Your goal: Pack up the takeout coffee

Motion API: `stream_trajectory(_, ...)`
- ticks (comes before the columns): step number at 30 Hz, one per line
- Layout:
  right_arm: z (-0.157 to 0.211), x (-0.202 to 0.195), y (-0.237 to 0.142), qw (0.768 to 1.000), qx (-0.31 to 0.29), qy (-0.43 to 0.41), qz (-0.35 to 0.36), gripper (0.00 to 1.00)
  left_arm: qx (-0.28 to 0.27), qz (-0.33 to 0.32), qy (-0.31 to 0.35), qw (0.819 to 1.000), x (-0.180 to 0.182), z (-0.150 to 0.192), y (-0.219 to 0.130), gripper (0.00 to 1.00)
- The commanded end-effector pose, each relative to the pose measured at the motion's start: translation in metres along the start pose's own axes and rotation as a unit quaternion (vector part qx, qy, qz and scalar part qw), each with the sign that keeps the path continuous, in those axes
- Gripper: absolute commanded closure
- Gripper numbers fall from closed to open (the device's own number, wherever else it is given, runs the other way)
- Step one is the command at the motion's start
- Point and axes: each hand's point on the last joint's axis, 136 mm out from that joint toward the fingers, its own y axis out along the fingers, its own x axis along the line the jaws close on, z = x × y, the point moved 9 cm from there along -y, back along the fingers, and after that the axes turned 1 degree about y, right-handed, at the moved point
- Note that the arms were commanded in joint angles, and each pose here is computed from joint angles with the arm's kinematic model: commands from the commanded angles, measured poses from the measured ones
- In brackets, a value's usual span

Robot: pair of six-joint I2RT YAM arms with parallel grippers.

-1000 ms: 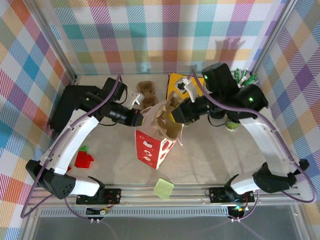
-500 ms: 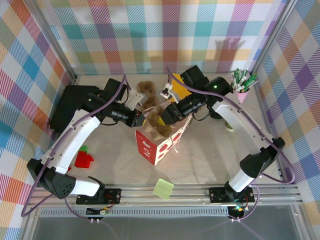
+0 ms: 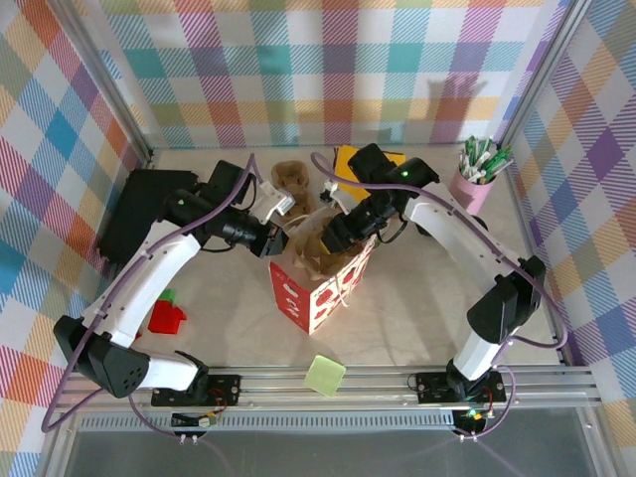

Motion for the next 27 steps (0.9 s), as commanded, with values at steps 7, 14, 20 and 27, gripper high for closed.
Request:
stream_trajectory(7, 0.0, -0.013, 0.013, 0.995, 0.006, 0.047, 0.083, 0.67, -0.021, 0.02, 0.024, 0.999, -0.006, 0.0, -0.002, 1.0)
stream_trajectory(14, 0.006, -0.007, 0.032, 0.99, 0.035, 0.025, 0.132, 0.67, -0.025, 0.01, 0.02, 0.999, -0.004, -0.001, 0.0, 1.0)
stream_trajectory(20, 0.013, -0.007, 0.042, 0.982, 0.059, -0.003, 0.178, 0.66, -0.03, 0.004, 0.019, 0.999, -0.003, -0.001, -0.001, 1.0)
stream_trajectory(27, 0.018, -0.013, 0.052, 0.976, 0.064, -0.008, 0.209, 0.67, -0.032, -0.005, 0.016, 0.999, -0.001, -0.002, 0.0, 1.0)
